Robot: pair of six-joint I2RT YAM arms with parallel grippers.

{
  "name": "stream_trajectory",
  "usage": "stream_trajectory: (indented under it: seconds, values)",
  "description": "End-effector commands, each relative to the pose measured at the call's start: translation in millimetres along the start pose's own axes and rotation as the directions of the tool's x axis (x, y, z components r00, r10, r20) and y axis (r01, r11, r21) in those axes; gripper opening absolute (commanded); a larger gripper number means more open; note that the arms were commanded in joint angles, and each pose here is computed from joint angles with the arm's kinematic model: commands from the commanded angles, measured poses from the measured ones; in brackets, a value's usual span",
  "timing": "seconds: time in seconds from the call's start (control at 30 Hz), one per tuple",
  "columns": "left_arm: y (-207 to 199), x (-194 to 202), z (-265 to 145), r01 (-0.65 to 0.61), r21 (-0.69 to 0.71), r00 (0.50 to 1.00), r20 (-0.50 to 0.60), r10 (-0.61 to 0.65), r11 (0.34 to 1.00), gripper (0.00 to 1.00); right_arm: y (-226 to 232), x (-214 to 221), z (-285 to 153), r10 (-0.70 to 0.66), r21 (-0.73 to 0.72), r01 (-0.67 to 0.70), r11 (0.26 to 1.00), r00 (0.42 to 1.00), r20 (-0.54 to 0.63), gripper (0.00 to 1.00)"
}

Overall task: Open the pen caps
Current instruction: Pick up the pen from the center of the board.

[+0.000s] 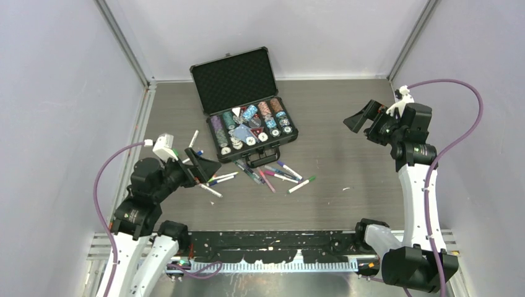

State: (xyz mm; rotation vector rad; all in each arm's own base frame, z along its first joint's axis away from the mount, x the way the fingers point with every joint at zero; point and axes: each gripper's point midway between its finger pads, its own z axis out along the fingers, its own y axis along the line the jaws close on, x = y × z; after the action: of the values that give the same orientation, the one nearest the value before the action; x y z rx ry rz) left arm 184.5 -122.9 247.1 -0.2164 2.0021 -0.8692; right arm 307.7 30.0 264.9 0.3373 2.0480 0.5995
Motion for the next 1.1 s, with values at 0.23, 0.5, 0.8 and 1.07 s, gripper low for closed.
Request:
stream_trajectory:
  seconds: [0.23, 0.5, 0.8, 1.07]
  values:
    - [-18, -13, -7, 0.003, 0.043, 1.0, 0.024, -0.004, 0.999, 1.0, 28, -3, -10, -0.125, -0.148, 0.125, 0.981, 0.992, 0.009, 0.99]
    - [-19, -9, 11, -0.041, 0.02, 0.994, -0.105, 0.042, 0.999, 1.0, 30, 36, -12, -0.328, -0.298, 0.293, 0.908, 0.942, -0.074, 0.99]
    - [39, 2, 34, -0.423, -0.43, 0.902, -0.285, 0.325, 0.798, 0.99, 36, 75, -18, -0.418, -0.479, 0.31, 0.821, 0.898, -0.135, 0.99]
    - [26, 32, 98, -0.279, -0.354, 0.955, -0.198, 0.22, 0.893, 1.0, 27, 82, -15, -0.425, -0.451, 0.323, 0.832, 0.894, -0.144, 0.99]
